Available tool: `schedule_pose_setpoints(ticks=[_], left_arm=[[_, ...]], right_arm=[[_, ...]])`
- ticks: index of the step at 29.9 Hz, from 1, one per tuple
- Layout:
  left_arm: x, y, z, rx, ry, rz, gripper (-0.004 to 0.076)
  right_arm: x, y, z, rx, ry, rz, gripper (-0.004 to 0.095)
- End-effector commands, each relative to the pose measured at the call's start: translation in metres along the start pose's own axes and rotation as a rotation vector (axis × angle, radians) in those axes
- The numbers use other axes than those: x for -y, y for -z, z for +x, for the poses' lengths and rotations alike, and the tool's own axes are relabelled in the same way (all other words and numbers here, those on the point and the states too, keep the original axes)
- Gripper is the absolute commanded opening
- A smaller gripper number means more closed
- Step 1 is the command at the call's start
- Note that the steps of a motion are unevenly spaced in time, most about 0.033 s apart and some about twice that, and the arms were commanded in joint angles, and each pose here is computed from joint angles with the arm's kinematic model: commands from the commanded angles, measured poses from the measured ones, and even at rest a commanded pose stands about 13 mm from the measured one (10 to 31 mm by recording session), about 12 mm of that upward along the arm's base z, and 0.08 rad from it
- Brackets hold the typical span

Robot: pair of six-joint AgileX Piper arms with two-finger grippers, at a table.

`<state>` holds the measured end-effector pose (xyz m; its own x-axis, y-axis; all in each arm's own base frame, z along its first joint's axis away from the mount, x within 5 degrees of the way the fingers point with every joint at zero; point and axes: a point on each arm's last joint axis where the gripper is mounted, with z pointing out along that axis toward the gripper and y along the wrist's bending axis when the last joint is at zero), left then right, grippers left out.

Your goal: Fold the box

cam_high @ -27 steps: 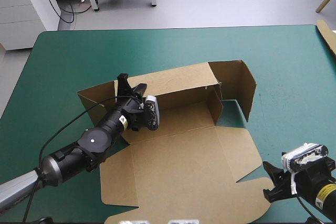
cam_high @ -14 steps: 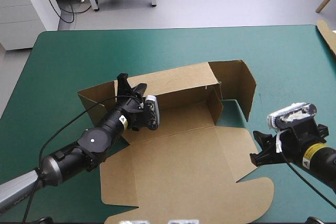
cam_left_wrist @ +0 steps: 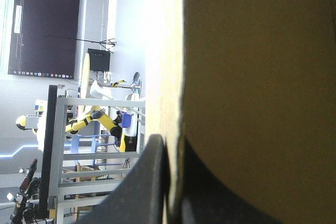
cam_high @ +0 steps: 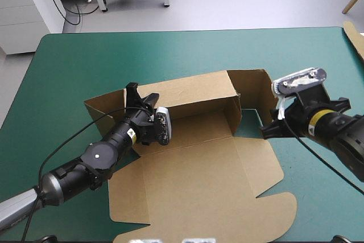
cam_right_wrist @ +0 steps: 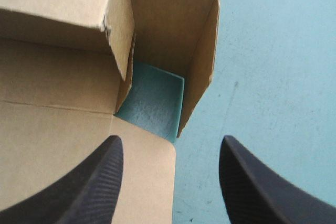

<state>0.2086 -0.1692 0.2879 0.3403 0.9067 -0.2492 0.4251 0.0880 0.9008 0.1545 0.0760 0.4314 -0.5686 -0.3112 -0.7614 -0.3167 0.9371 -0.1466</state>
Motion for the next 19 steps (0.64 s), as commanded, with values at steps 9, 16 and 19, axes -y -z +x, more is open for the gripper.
schedule_pose_setpoints(ticks=[9, 16, 19], left_arm=[[0.002, 0.005, -0.004, 0.046, 0.056, 0.021, -0.0008], [0.001, 0.005, -0.004, 0.049, 0.041, 0.015, -0.0008], [0.001, 0.005, -0.004, 0.049, 0.040, 0.015, -0.0008]], right_arm=[[0.035, -0.040, -0.072, 0.030, -0.070, 0.007, 0.0511], [0.053, -0.095, -0.103, -0.015, -0.087, -0.067, 0.0512], [0.056, -0.111, -0.117, -0.016, -0.063, -0.066, 0.0512]])
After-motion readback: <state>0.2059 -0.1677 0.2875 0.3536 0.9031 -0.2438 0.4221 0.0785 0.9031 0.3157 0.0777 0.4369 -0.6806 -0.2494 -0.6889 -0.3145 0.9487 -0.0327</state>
